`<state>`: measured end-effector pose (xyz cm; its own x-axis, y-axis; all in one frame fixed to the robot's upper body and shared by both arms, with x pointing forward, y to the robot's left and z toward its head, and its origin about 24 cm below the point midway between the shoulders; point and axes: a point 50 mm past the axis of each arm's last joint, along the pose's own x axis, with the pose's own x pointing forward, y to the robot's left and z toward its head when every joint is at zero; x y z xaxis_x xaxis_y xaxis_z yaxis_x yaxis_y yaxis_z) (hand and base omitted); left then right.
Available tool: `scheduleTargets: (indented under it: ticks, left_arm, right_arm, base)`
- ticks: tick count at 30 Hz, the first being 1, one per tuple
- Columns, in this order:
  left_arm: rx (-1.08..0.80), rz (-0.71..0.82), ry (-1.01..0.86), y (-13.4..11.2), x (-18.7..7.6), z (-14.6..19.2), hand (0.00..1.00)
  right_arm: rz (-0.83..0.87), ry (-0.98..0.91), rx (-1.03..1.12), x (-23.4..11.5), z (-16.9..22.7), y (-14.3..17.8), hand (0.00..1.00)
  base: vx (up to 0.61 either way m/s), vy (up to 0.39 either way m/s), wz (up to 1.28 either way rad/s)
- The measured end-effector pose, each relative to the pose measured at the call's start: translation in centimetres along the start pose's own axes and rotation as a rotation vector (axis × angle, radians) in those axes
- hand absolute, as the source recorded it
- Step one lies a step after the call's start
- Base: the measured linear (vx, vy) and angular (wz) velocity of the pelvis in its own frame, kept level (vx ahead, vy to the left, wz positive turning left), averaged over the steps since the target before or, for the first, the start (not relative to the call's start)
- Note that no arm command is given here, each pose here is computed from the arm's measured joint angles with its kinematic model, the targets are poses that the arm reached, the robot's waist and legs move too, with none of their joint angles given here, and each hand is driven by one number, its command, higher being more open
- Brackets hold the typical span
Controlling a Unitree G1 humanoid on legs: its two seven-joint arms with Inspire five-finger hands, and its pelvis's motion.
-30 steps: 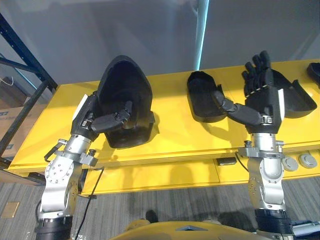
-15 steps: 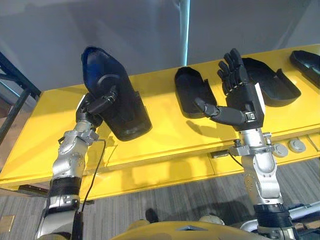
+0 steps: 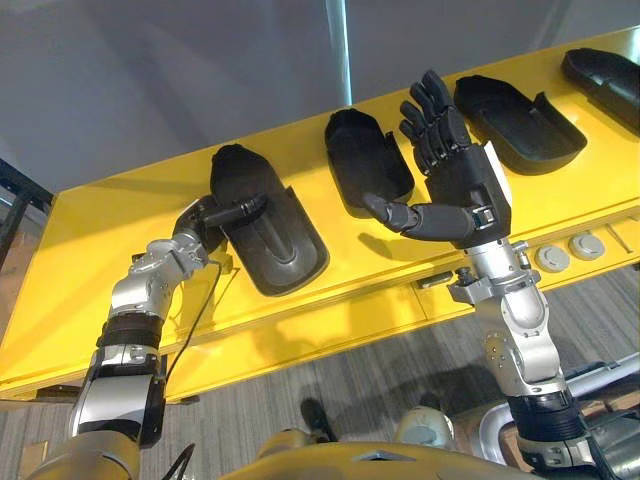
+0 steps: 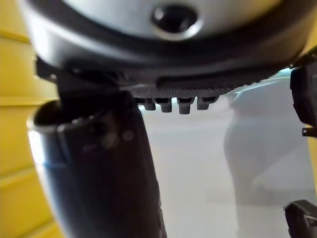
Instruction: Walk over and take three plastic housings, then place them on the shelf
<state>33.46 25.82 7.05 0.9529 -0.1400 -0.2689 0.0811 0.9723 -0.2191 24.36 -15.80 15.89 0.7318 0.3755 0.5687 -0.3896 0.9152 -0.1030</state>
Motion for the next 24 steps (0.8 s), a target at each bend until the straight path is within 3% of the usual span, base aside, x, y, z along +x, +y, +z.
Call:
scheduleTargets:
  ticks: [7,14,19,24]
  left_arm:
    - [0.149,0.135,0.025,0.7,0.3,2.3,1.0]
    - [0.278,0.49,0.022,4.1,-0.3,4.9,1.0]
    - [0.251,0.684,-0.095,4.0,-0.3,8.4,1.0]
    - [0.247,0.753,-0.24,3.0,-0.3,11.4,1.0]
  right_arm:
    - [0.009,0.012,0.024,0.3,0.0,0.8,1.0]
    - [0.0,0.03,0.089,0.5,-0.7,2.2,1.0]
    - [0.024,0.029,0.144,0.7,-1.0,3.6,1.0]
    - [0.038,0.029,0.152,0.7,-1.1,3.9,1.0]
  base:
    - [0.0,0.0,0.0]
    - [0.05,-0.008,0.01]
    - [0.02,-0.002,-0.01]
    - [0.02,-0.001,-0.07]
